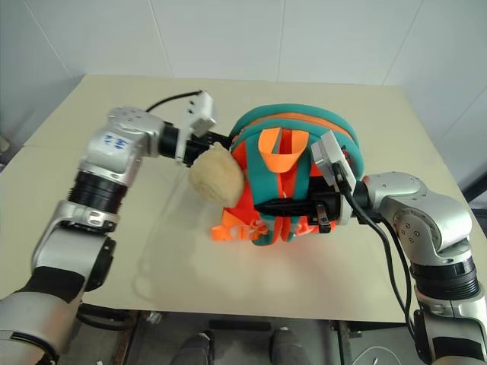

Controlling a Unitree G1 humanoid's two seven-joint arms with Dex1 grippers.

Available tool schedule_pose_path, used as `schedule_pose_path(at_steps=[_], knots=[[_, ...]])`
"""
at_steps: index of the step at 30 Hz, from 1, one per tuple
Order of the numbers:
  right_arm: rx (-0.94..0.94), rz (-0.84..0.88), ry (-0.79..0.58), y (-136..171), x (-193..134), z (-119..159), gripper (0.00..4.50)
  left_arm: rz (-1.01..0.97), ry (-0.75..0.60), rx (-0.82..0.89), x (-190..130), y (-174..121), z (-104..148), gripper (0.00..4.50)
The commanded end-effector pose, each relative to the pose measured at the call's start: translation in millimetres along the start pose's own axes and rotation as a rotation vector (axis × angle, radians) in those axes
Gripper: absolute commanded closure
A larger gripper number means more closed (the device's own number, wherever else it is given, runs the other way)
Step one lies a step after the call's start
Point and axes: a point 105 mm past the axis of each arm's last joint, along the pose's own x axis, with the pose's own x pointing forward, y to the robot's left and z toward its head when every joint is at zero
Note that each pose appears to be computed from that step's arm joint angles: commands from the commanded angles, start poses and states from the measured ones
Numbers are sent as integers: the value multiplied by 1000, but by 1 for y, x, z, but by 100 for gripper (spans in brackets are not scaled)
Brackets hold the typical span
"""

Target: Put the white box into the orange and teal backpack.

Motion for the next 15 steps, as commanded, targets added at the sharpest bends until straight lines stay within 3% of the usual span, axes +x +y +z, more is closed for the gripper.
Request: schedule_pose_path(at_steps=[1,7,10,15], knots=[[-51,13,-16,5,0,8,450,26,-32,-1,-35,-7,11,4],[-46,12,-17,3,1,7,450,74,-37,-19,-77,-39,5,4],[-44,11,-18,2,1,6,450,84,-63,-51,-76,-51,6,4],[-45,13,-15,0,2,6,450,125,-167,-85,-37,-67,15,4]])
